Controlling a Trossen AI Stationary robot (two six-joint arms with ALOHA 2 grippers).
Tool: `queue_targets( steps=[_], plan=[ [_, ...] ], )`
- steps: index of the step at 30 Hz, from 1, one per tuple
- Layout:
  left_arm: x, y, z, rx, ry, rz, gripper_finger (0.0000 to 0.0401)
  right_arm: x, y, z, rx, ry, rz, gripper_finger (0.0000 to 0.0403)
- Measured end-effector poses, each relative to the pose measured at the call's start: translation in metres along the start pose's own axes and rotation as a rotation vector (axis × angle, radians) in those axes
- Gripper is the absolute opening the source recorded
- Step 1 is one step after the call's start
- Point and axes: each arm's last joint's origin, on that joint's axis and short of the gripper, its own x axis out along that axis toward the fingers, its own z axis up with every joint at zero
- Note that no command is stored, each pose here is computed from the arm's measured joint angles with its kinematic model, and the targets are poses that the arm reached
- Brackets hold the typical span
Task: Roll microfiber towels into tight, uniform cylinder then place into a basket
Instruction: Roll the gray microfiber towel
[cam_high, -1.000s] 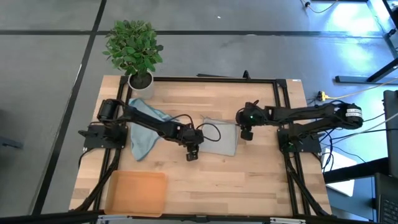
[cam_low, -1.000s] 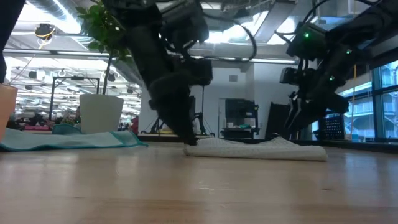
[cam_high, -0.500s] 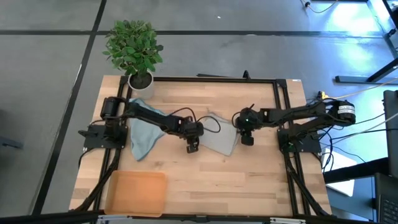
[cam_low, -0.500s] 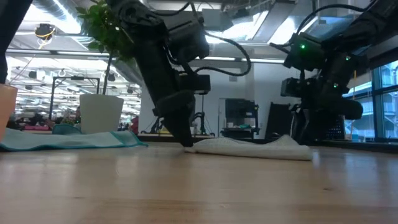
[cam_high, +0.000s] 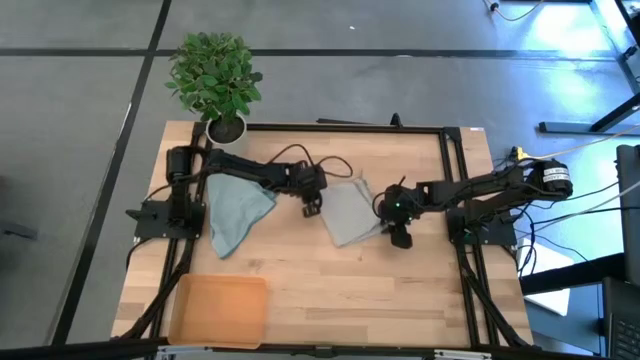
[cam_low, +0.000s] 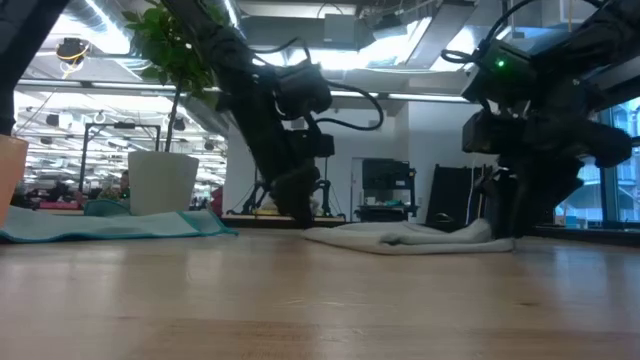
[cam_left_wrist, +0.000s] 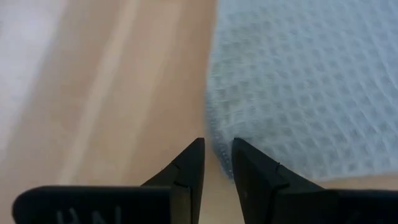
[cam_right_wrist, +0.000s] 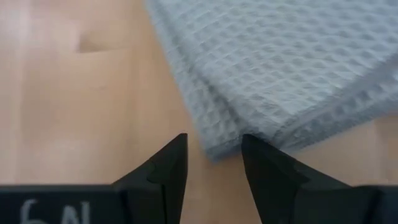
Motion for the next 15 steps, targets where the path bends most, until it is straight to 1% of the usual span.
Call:
queue_targets(
  steps=[4, 8, 10, 12, 15],
  plan=[
    [0.002, 0.012, 0.003, 0.0, -0.024, 0.009, 0.0074, 0.002, 0.008, 0.0, -0.006, 0.0, 0.048, 0.0154],
    [0.003, 0.018, 0.003, 0.005, -0.026, 0.016, 0.0074, 0.002, 0.016, 0.001, -0.038, -0.006, 0.066, 0.0154],
    [-0.003, 0.018, 0.004, 0.006, -0.025, -0.008, 0.0074, -0.002, 0.019, 0.005, -0.051, -0.019, 0.073, 0.0154],
    [-0.015, 0.016, 0.008, 0.01, -0.05, -0.044, 0.0074, -0.008, 0.021, 0.011, -0.048, -0.045, 0.059, 0.0154],
    [-0.036, 0.008, 0.016, 0.028, -0.111, -0.11, 0.0074, -0.02, 0.022, 0.021, -0.043, -0.107, -0.025, 0.0154]
  ],
)
